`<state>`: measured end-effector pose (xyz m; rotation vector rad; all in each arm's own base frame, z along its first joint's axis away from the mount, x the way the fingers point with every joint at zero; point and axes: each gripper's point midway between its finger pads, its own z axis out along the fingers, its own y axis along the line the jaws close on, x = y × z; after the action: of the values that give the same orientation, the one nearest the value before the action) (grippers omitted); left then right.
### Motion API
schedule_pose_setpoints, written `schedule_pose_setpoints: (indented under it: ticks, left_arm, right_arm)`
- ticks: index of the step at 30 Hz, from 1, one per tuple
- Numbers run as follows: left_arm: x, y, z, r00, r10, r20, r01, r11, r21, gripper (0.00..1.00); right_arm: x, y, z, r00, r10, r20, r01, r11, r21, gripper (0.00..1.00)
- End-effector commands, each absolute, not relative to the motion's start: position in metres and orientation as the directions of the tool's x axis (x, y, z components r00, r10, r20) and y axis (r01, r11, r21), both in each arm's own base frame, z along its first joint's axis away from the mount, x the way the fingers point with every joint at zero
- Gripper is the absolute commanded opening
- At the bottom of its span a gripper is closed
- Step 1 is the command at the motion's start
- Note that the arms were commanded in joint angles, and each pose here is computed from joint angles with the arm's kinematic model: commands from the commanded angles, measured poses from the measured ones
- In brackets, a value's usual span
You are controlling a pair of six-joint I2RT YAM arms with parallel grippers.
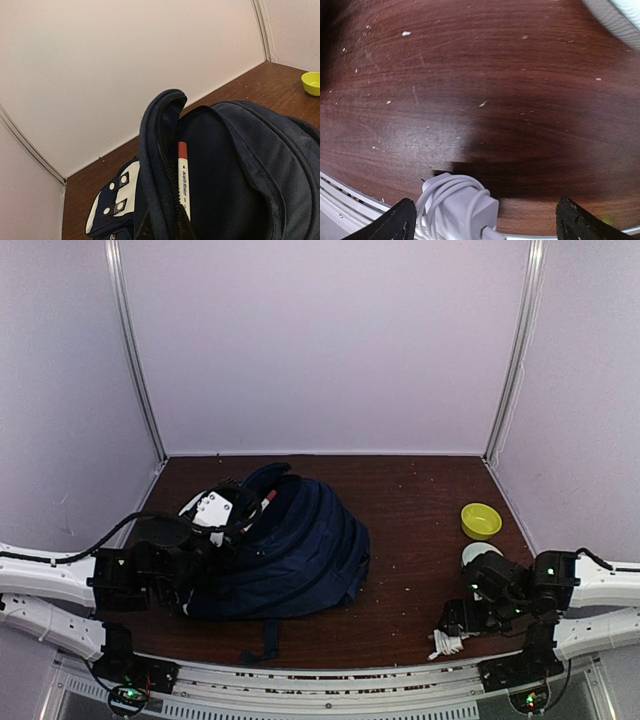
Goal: Pack the student bag
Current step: Pick up the charger from the upper front pocket of the bag.
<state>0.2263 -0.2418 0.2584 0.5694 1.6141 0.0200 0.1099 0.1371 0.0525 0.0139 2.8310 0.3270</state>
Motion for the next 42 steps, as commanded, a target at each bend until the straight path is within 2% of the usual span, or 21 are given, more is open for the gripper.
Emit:
schedule_pose_setpoints:
  ticks: [1,12,17,25,33,37,42]
  left_arm:
    - [0.233,-0.237,0.284,0.010,0.289,-0.957,0.287,0.916,0.279,0.00]
    - [0.237,-0.250,0.286,0.020,0.329,-0.944,0.293,0.901,0.320,0.00]
    - [0.236,-0.250,0.285,0.017,0.327,-0.945,0.296,0.901,0.317,0.00]
    - [0.237,-0.254,0.284,0.005,0.329,-0.944,0.304,0.899,0.315,0.00]
    - [0.238,-0.255,0.287,0.002,0.331,-0.944,0.304,0.899,0.316,0.00]
    - [0.238,-0.256,0.288,0.003,0.340,-0.940,0.304,0.896,0.325,0.00]
    - [0.239,-0.257,0.287,0.002,0.344,-0.939,0.304,0.894,0.329,0.00]
  right_arm:
    - [0.099,0.155,0.043,-0.973,-0.020,-0.228,-0.087,0.954,0.286,0.98]
    - [0.101,0.179,0.059,-0.966,-0.081,-0.246,-0.180,0.891,0.416,0.95]
    - [0.097,0.169,0.048,-0.974,-0.086,-0.208,-0.166,0.899,0.405,1.00]
    - [0.090,0.188,0.044,-0.972,-0.126,-0.198,-0.211,0.836,0.507,0.99]
    - [0.091,0.180,0.030,-0.972,-0.145,-0.184,-0.216,0.862,0.459,0.98]
    - [0.094,0.182,0.029,-0.971,-0.146,-0.190,-0.220,0.859,0.462,0.93]
    - [0.095,0.181,0.028,-0.971,-0.141,-0.193,-0.218,0.857,0.468,0.78]
